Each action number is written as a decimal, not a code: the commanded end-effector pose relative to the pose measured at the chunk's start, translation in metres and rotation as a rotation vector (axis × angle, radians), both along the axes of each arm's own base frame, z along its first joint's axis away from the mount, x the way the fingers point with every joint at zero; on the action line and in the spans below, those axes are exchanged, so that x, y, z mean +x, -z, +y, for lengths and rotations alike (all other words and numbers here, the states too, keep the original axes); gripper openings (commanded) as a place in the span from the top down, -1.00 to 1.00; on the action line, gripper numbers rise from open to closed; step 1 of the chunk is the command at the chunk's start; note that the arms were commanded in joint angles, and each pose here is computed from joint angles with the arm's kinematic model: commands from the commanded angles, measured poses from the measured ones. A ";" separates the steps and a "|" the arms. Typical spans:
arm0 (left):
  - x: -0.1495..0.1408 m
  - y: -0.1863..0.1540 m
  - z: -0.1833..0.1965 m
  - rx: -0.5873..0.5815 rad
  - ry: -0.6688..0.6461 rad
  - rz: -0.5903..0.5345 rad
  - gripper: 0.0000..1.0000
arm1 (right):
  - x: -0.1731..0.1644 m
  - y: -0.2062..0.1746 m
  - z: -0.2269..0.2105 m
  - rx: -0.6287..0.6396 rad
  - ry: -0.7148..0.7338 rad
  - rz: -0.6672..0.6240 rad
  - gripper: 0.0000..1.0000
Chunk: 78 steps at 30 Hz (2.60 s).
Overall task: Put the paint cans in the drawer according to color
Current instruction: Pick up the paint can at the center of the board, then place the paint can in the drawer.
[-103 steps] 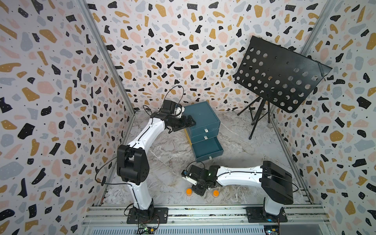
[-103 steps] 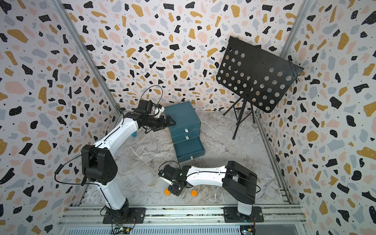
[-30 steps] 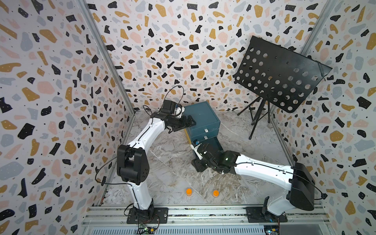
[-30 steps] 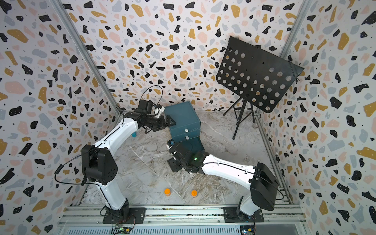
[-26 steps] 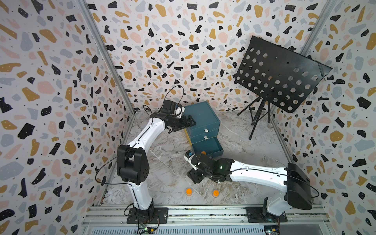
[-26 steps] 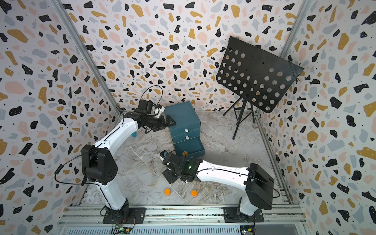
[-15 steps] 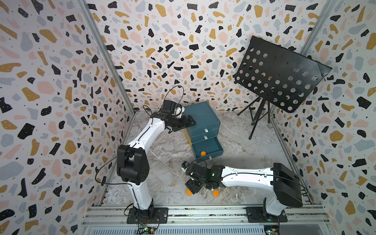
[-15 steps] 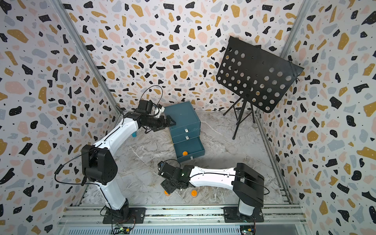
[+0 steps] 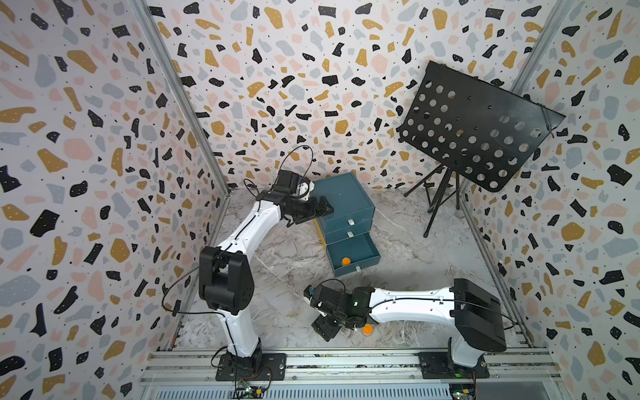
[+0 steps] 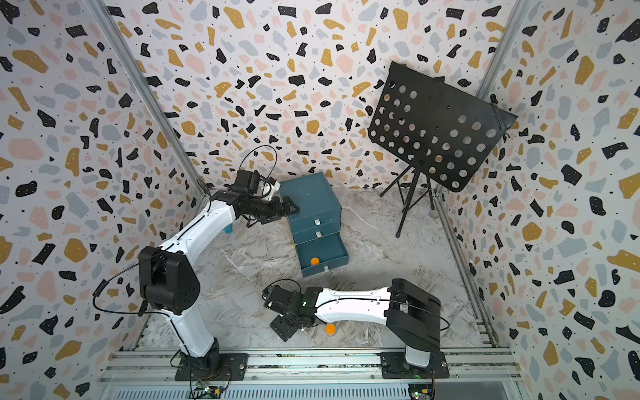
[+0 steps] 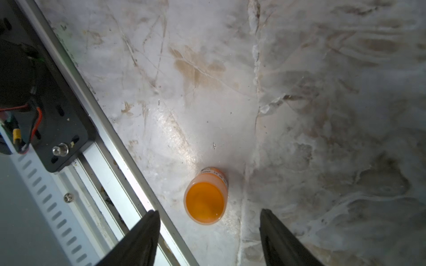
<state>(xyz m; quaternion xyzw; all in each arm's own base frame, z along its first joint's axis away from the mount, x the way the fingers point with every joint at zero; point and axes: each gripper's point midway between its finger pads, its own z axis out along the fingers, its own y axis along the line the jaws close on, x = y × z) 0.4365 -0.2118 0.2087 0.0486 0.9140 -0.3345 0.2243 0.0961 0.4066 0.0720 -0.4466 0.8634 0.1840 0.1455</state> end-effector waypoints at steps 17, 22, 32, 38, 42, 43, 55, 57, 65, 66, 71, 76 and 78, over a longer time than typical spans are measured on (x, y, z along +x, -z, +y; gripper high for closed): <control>-0.008 0.030 0.007 0.075 -0.004 0.088 -0.99 | -0.002 0.014 0.007 -0.069 -0.022 -0.019 -0.18; -0.009 0.030 0.006 0.075 -0.003 0.090 -0.99 | 0.000 0.013 0.008 -0.069 -0.024 -0.029 0.07; -0.008 0.031 0.007 0.078 -0.005 0.090 -0.99 | 0.003 0.010 0.010 -0.046 -0.007 -0.041 0.42; -0.008 0.030 0.007 0.078 -0.004 0.087 -0.99 | 0.024 -0.028 -0.002 -0.012 0.055 -0.170 0.59; -0.008 0.030 0.007 0.078 -0.004 0.089 -0.99 | 0.048 -0.056 -0.016 0.008 0.124 -0.233 0.62; -0.008 0.030 0.007 0.078 -0.005 0.090 -0.99 | 0.057 -0.063 -0.022 0.023 0.158 -0.235 0.62; -0.009 0.028 0.007 0.074 -0.003 0.085 -0.99 | 0.164 -0.108 -0.078 0.170 0.480 -0.260 0.68; -0.009 0.028 0.007 0.074 -0.003 0.086 -0.99 | 0.179 -0.103 -0.084 0.163 0.522 -0.254 0.68; -0.009 0.029 0.007 0.072 -0.002 0.090 -0.99 | 0.219 -0.082 -0.093 0.190 0.621 -0.202 0.69; -0.009 0.029 0.006 0.073 -0.001 0.090 -0.99 | 0.222 -0.080 -0.093 0.191 0.625 -0.200 0.69; -0.009 0.030 0.006 0.072 -0.002 0.091 -0.99 | 0.233 -0.069 -0.084 0.177 0.626 -0.189 0.71; -0.009 0.030 0.007 0.073 -0.002 0.091 -0.99 | 0.232 -0.049 -0.082 0.146 0.627 -0.156 0.70; -0.009 0.029 0.006 0.072 -0.001 0.089 -0.99 | 0.229 -0.042 -0.081 0.146 0.622 -0.138 0.63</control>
